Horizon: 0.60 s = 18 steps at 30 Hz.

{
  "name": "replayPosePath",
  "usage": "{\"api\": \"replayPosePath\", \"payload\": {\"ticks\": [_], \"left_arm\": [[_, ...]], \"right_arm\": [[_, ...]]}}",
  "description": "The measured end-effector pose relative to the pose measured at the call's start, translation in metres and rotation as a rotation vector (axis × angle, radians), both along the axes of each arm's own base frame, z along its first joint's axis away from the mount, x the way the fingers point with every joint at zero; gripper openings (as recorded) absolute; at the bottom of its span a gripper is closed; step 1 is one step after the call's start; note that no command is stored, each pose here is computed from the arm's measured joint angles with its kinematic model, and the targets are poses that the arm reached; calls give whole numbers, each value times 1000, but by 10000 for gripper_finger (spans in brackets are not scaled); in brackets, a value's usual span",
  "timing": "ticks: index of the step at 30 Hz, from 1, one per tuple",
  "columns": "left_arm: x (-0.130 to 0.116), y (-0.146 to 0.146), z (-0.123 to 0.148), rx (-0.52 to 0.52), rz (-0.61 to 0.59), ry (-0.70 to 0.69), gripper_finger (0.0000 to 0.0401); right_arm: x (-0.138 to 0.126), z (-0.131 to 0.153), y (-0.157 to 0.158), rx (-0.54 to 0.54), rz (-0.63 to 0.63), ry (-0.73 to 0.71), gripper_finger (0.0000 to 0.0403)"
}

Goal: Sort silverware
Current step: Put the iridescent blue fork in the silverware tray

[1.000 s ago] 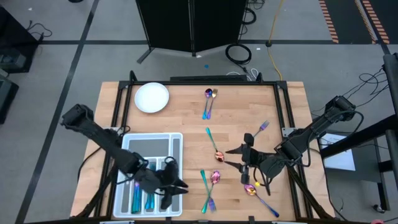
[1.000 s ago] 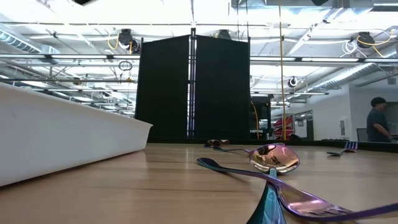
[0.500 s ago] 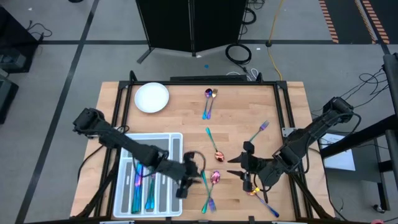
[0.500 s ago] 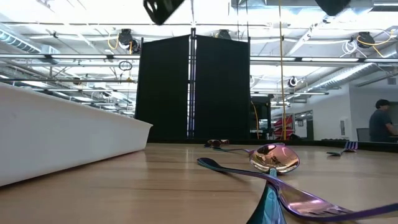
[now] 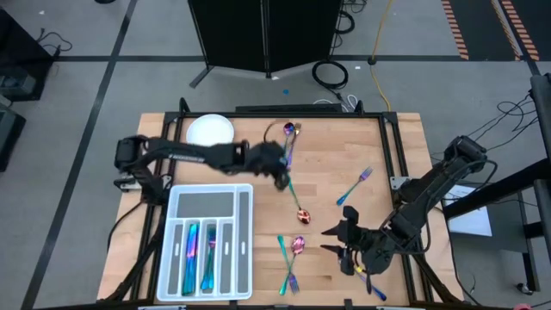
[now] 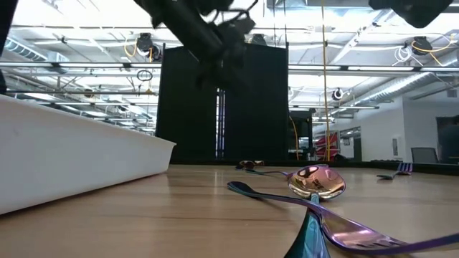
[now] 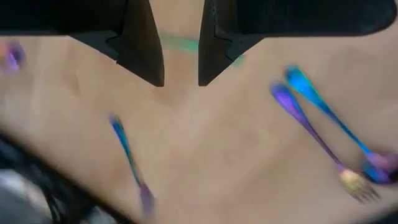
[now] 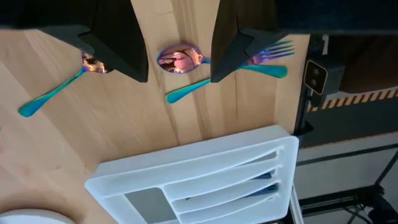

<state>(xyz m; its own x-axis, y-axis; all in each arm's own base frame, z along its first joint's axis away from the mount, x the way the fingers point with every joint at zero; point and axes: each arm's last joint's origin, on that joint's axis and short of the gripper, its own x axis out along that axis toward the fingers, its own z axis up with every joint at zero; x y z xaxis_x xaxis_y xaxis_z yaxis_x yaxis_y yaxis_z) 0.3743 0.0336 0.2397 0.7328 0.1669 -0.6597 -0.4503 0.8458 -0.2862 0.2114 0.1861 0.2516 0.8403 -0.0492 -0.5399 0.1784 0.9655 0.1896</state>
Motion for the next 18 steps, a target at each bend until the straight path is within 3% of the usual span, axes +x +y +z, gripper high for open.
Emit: {"api": "replayPosePath", "payload": {"ticks": [9,18], "left_arm": [[36,93,-35,-21,202,15,99],[76,129,-74,-43,256,132,99]], "right_arm": [[-1,-3,0,-21,2,19,162],[-3,-5,-1,-19,-5,50,162]]}}
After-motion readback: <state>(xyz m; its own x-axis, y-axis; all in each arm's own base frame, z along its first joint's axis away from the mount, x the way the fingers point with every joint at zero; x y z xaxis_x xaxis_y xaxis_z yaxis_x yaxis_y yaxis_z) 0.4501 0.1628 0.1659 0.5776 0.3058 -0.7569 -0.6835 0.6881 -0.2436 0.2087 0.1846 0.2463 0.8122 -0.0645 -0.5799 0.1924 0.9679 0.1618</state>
